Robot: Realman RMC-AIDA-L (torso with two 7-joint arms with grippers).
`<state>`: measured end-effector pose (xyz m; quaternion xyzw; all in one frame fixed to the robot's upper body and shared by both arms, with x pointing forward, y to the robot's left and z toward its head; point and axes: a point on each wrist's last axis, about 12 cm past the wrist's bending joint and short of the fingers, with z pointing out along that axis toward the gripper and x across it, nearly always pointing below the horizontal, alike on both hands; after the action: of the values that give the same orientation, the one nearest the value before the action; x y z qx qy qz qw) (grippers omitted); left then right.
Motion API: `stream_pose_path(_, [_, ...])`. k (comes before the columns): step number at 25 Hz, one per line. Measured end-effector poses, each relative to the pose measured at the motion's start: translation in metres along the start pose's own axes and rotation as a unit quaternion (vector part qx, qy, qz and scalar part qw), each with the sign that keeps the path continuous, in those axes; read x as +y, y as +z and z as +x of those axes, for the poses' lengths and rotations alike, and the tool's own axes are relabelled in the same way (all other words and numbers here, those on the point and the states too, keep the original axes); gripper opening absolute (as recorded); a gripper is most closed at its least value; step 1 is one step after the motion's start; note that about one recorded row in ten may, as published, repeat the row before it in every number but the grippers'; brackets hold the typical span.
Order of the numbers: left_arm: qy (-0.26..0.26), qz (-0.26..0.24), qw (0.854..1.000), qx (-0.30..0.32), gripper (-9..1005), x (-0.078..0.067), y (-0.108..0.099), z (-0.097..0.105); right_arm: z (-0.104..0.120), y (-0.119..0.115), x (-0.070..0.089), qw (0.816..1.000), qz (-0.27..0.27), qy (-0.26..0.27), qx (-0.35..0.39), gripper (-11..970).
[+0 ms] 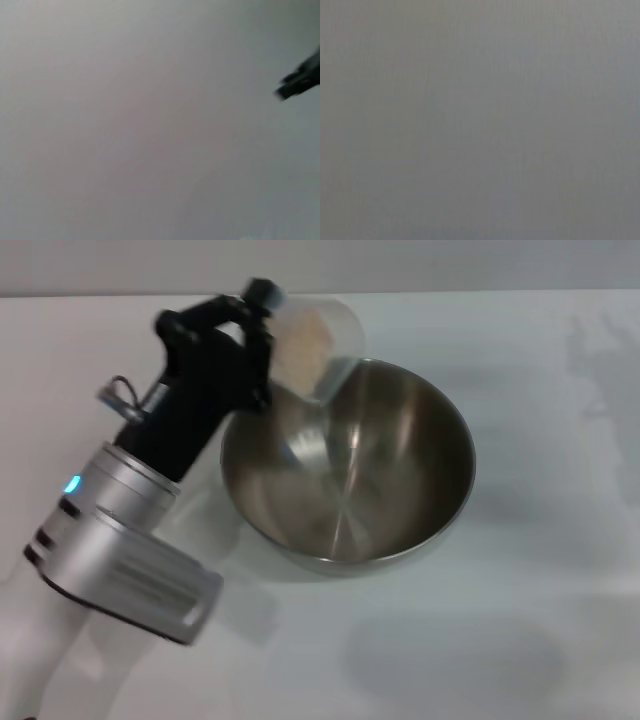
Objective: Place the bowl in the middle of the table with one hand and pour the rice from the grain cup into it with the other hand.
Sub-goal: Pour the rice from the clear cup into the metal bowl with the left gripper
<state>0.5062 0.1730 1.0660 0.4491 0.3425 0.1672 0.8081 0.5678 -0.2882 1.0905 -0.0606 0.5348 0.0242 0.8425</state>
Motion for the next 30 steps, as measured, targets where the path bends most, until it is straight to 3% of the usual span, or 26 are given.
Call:
stream_pose_path(6, [0.137,0.024,0.990,-0.032,26,-0.007,0.003,-0.008,0.000,0.000,0.000,1.000,-0.001,-0.013,0.001,454])
stream_pose_path(8, [0.179,0.030,0.983,-0.035,28,-0.009,0.004,-0.009,0.000,0.000,0.000,1.000,-0.002,-0.016,0.001,455])
stream_pose_path(9, [0.237,0.043,0.970,-0.038,29,-0.014,0.005,-0.010,0.000,0.000,0.001,1.000,-0.002,-0.017,0.001,456])
stream_pose_path(11, [0.237,0.043,0.970,-0.038,32,-0.014,0.005,-0.010,0.000,0.000,0.001,1.000,-0.002,-0.018,0.001,457])
stream_pose_path(12, [0.267,0.050,0.962,-0.041,34,-0.016,0.004,-0.010,0.000,0.000,0.000,1.000,-0.002,-0.018,0.001,458])
stream_pose_path(17, [0.318,0.054,0.945,-0.048,42,-0.018,0.003,-0.012,0.000,0.000,0.000,1.000,-0.002,-0.018,0.002,461])
stream_pose_path(24, [0.432,0.061,0.898,-0.050,53,-0.021,0.002,-0.010,0.001,0.000,0.000,1.000,-0.002,-0.019,0.003,466])
stream_pose_path(30, [0.475,0.054,0.877,-0.051,63,-0.020,0.001,-0.011,0.001,0.000,-0.001,1.000,-0.003,-0.021,0.003,470])
